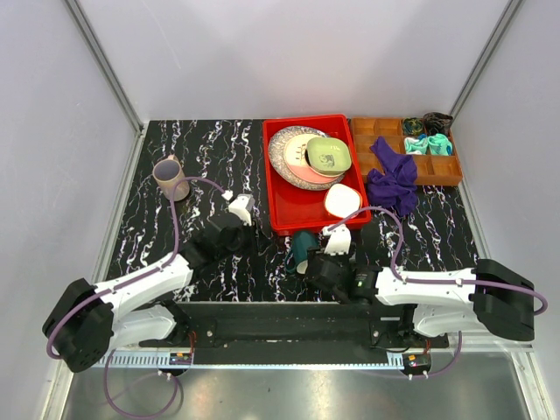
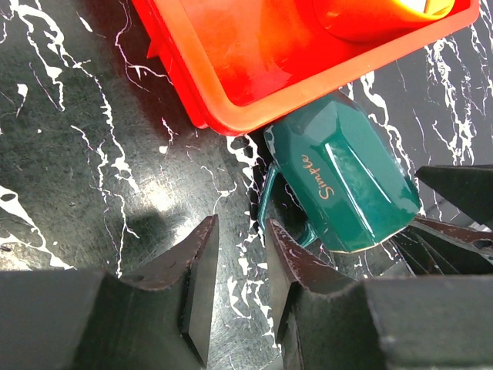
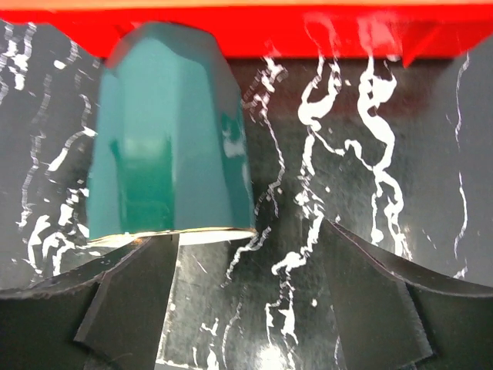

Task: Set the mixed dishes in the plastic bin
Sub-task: Pick up the cup at the center of the board.

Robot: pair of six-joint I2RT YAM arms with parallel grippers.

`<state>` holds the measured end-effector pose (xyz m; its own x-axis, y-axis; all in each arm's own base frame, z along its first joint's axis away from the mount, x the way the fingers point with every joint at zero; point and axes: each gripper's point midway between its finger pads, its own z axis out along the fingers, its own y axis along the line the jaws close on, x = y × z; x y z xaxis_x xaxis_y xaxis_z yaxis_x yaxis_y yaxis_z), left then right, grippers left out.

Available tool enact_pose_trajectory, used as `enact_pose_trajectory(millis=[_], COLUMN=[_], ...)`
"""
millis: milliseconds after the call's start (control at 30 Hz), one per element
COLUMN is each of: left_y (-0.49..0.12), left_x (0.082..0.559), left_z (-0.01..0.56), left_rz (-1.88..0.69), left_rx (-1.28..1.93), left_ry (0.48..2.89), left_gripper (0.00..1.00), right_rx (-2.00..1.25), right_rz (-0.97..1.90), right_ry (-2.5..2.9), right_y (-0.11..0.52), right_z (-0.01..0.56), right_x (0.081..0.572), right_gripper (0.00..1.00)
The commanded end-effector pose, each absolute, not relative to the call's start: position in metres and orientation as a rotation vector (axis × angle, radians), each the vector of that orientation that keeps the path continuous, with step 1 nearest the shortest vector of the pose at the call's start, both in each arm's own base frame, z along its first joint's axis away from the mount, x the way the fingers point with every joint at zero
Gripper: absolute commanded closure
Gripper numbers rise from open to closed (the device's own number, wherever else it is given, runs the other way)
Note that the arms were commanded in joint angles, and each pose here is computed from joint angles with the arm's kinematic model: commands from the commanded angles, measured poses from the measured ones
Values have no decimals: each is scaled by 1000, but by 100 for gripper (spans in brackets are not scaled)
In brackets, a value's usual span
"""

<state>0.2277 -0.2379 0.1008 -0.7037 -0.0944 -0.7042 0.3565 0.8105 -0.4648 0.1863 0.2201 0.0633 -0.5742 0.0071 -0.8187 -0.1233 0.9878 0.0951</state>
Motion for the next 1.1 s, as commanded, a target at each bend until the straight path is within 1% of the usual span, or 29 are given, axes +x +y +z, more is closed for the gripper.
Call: enact_pose_trajectory(millis=[0, 500, 600, 700, 733, 833, 867, 933, 1033, 1067], left_y=[-248, -251, -251, -250, -250, -249, -249, -248, -249, -248], left_x=[231, 231, 231, 230, 229, 229, 229, 229, 229, 229], left_z=[111, 109, 109, 108, 108, 107, 106, 105, 106, 105], left_rz=[-814, -828, -829, -829, -828, -827, -826, -825, -826, -824], left_rx=[202, 206, 206, 206, 206, 201, 203, 203, 204, 203], left_ry=[2184, 2192, 2191, 2191, 2192, 2194, 2196, 2197, 2197, 2199], left_gripper=[67, 67, 68, 68, 68, 68, 68, 68, 67, 68], right_rx=[-70, -77, -82, -88, -94, -97, -94, -96, -92, -92], right_rz=[203, 238, 247, 256, 260, 265, 269, 266, 268, 268], right_ry=[2051, 1930, 1925, 1925, 1927, 1927, 1925, 1927, 1927, 1928], right_y=[235, 244, 248, 250, 251, 252, 252, 251, 251, 251], right_z=[86, 118, 119, 119, 118, 117, 117, 116, 115, 115], right_x=[204, 217, 218, 218, 217, 217, 217, 217, 217, 217], right_gripper=[17, 14, 16, 25, 31, 40, 45, 50, 61, 67])
